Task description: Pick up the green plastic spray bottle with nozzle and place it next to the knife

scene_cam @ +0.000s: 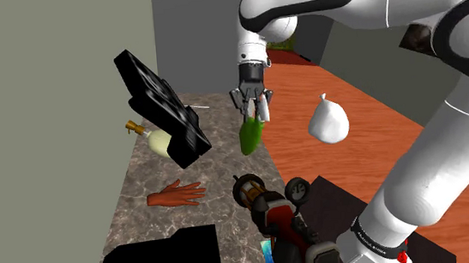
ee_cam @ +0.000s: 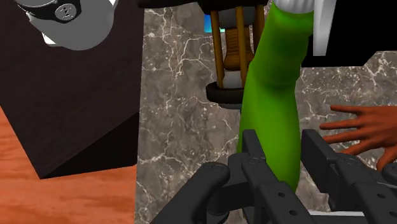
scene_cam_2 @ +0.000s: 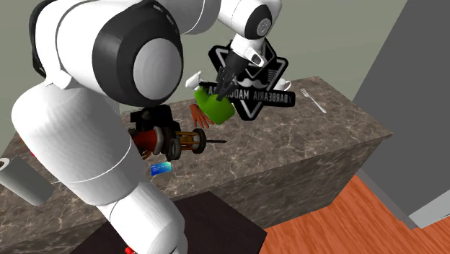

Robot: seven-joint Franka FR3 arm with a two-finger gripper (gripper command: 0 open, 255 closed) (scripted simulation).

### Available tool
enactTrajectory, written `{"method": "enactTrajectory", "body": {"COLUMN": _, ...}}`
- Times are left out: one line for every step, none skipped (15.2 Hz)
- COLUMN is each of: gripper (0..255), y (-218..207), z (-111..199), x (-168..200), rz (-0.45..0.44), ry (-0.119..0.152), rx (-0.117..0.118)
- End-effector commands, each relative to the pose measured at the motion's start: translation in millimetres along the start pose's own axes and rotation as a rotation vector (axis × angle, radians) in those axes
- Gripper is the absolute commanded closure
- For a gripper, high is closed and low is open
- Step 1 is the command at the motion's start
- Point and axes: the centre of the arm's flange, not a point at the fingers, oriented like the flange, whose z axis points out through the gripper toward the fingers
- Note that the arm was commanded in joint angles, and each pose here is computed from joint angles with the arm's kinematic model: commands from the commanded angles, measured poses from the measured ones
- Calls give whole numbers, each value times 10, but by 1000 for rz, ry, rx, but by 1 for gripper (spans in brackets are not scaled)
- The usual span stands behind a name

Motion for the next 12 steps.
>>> {"method": "enactTrajectory", "body": {"gripper": 255, "y": 33, "z": 121, "x": -258, "rz": 1, "ry": 0, "rx": -1}}
{"method": "enactTrajectory", "body": {"gripper": 255, "y": 56, "z": 156, "x": -383, "rz": 1, "ry": 0, "rx": -1}}
{"method": "enactTrajectory", "body": {"gripper": 255, "y": 79, "z": 192, "x": -508, "rz": 1, "ry": 0, "rx": -1}}
{"method": "enactTrajectory", "body": {"gripper": 255, "y": 102, "z": 227, "x": -633, "rz": 1, "ry": 0, "rx": -1}}
{"method": "enactTrajectory", "body": {"gripper": 255, "y": 125, "z": 263, "x": -758, "rz": 1, "ry": 0, "rx": -1}}
{"method": "enactTrajectory", "body": {"gripper": 255, "y": 148, "z": 298, "x": -883, "rz": 1, "ry": 0, "rx": -1}}
{"method": "enactTrajectory", "body": {"gripper": 255, "y": 171, "z": 334, "x": -1008, "rz": 1, "ry": 0, "rx": -1}}
{"method": "enactTrajectory", "body": {"gripper": 255, "y": 194, "z": 370, "x": -1133, "rz": 1, "ry": 0, "rx": -1}}
{"method": "enactTrajectory", "body": {"gripper": 255, "y": 217, "z": 405, "x": -1258, "rz": 1, "ry": 0, "rx": -1}}
{"method": "enactTrajectory", "body": {"gripper": 255, "y": 240, "z": 441, "x": -1383, "rz": 1, "ry": 0, "rx": -1}}
{"method": "enactTrajectory", "body": {"gripper": 255, "y": 263, "z": 476, "x": -1508, "rz": 1, "ry": 0, "rx": -1}}
{"method": "enactTrajectory", "body": {"gripper": 255, "y": 286, "z": 512, "x": -1633, "rz": 1, "ry": 0, "rx": -1}}
